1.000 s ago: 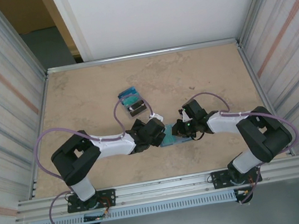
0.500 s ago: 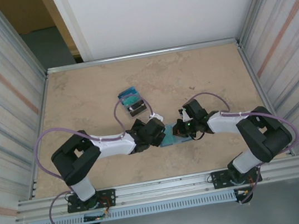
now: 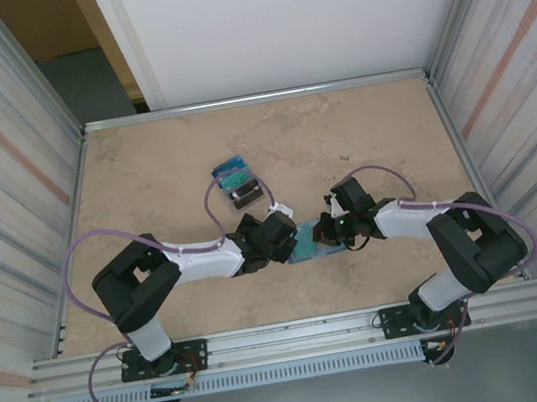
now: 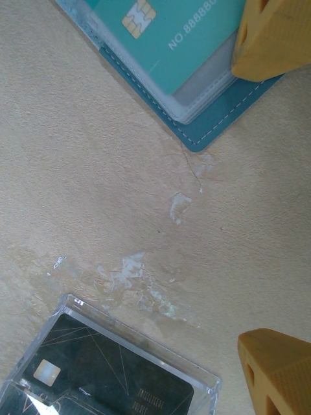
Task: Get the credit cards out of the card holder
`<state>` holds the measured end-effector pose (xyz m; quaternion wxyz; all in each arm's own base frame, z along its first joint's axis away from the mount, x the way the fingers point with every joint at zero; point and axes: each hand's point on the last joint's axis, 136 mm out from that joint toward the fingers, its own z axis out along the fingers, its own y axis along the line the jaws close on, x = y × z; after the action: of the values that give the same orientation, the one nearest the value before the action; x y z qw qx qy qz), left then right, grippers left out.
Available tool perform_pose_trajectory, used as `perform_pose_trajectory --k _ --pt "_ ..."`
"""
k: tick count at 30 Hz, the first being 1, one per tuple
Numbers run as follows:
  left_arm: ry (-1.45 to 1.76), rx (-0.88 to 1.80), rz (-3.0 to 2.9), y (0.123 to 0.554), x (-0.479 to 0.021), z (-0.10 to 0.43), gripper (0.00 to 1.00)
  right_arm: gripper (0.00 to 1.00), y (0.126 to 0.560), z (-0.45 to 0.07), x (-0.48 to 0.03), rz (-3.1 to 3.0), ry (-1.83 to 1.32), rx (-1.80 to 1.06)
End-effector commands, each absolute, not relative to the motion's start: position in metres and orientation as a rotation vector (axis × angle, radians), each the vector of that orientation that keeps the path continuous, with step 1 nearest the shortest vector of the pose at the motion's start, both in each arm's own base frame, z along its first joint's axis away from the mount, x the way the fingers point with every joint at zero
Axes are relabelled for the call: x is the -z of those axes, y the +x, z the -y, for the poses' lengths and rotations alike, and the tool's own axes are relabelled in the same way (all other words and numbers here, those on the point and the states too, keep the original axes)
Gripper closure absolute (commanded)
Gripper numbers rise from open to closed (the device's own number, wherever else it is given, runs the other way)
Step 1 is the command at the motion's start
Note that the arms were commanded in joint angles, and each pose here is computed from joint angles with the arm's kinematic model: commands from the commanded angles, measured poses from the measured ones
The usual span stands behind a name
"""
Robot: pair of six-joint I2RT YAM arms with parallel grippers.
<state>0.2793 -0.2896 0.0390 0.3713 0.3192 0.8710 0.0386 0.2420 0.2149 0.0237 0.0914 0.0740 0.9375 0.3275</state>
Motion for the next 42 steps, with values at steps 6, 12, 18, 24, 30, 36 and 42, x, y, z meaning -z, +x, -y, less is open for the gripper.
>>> perform_pose_trajectory --k 6,12,18,24,30,36,42 --pt "0.823 -0.146 -2.237 0.281 -0.040 0.285 0.01 1.00 0.242 -0.197 -0.024 -2.813 0.222 -0.841" --pt "0.822 -0.117 -2.205 0.284 -0.057 0.290 0.01 1.00 0.244 -0.196 -0.030 -2.808 0.209 -0.820" --pt "0.831 -0.017 -2.150 0.287 -0.083 0.308 0.01 1.00 0.245 -0.197 -0.031 -2.805 0.207 -0.826" --pt "0.884 0.013 -2.131 0.289 -0.082 0.324 0.01 1.00 0.246 -0.198 -0.033 -2.800 0.203 -0.832" --pt "0.943 -0.034 -2.144 0.291 -0.065 0.328 0.01 1.00 0.245 -0.198 -0.033 -2.799 0.207 -0.837" --pt "0.974 -0.105 -2.167 0.291 -0.051 0.320 0.01 1.00 0.247 -0.198 -0.035 -2.789 0.206 -0.837" --pt "0.980 -0.134 -2.185 0.289 -0.045 0.313 0.01 0.86 0.247 -0.198 -0.038 -2.779 0.210 -0.851"
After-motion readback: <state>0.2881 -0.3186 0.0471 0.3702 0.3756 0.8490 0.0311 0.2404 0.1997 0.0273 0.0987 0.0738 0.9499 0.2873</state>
